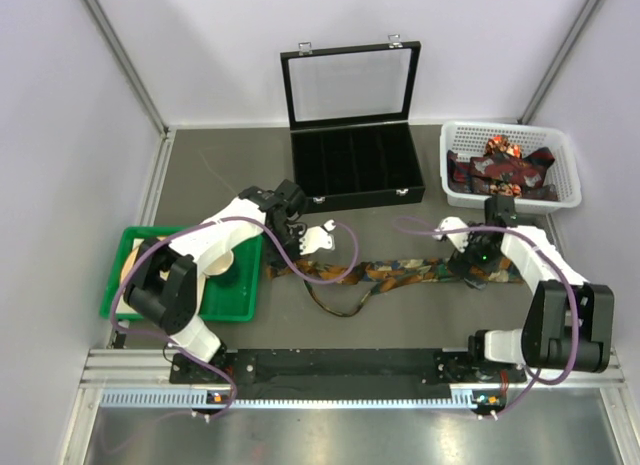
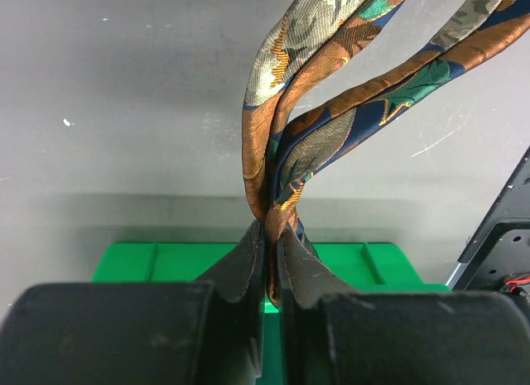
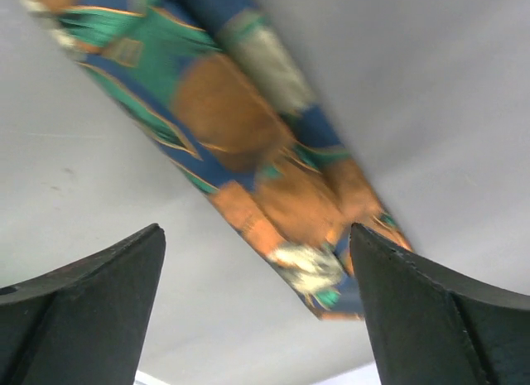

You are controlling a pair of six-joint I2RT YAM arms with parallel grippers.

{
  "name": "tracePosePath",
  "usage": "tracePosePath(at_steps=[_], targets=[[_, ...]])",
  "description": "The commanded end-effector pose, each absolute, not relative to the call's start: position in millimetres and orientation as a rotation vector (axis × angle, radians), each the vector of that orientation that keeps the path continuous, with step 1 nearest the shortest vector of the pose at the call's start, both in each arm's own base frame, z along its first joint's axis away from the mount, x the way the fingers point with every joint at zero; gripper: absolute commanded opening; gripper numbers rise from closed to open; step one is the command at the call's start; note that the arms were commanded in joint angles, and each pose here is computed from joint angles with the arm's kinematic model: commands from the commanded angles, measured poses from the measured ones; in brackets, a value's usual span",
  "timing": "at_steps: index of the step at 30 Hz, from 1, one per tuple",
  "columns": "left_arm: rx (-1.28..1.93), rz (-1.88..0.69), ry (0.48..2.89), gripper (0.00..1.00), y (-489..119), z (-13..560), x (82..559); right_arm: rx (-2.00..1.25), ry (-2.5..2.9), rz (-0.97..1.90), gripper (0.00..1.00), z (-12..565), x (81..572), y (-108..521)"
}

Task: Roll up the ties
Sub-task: Flatten out the tie at the center of the board.

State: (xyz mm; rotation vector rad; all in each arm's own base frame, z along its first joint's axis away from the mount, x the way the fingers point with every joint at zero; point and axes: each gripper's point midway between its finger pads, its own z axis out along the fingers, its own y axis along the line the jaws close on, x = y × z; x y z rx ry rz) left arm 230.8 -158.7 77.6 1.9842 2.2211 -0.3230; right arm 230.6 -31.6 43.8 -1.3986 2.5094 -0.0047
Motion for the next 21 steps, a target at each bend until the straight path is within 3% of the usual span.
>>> tracePosePath(at_steps=[1, 5, 6, 8, 10, 11, 19, 21], targets=[[1.978, -0.389, 2.191, 0.11, -168.2, 88.0, 232.1, -1.543, 2.419, 0.014, 0.89, 30.0, 230.5, -17.2], [1.974, -0.394, 2.194, 0.14, -167.1, 89.6, 231.8, -1.601, 2.447, 0.014, 0.74, 9.6, 232.5, -20.9], [1.971, -0.396, 2.197, 0.15, -166.1, 88.9, 231.4, -1.622, 2.475, 0.021, 0.64, 0.3, 227.7, -23.6], [1.962, -0.402, 2.199, 0.15, -164.7, 89.4, 232.2, -1.642, 2.486, 0.01, 0.54, -5.9, 226.8, -28.3], [1.944, -0.405, 2.205, 0.15, -161.7, 90.2, 235.1, -1.638, 2.503, 0.017, 0.22, -8.1, 224.5, -32.4], [1.945, -0.409, 2.203, 0.16, -161.6, 90.3, 235.9, -1.632, 2.511, 0.01, 0.0, -7.7, 224.5, -35.0], [1.933, -0.436, 2.223, 0.16, -168.3, 91.0, 246.3, -1.529, 2.579, -0.157, 0.0, 10.0, 225.3, -102.7], [1.93, -0.47, 2.232, 0.2, -173.4, 90.3, 247.9, -1.486, 2.604, -0.21, 0.0, 16.3, 221.7, -123.6]])
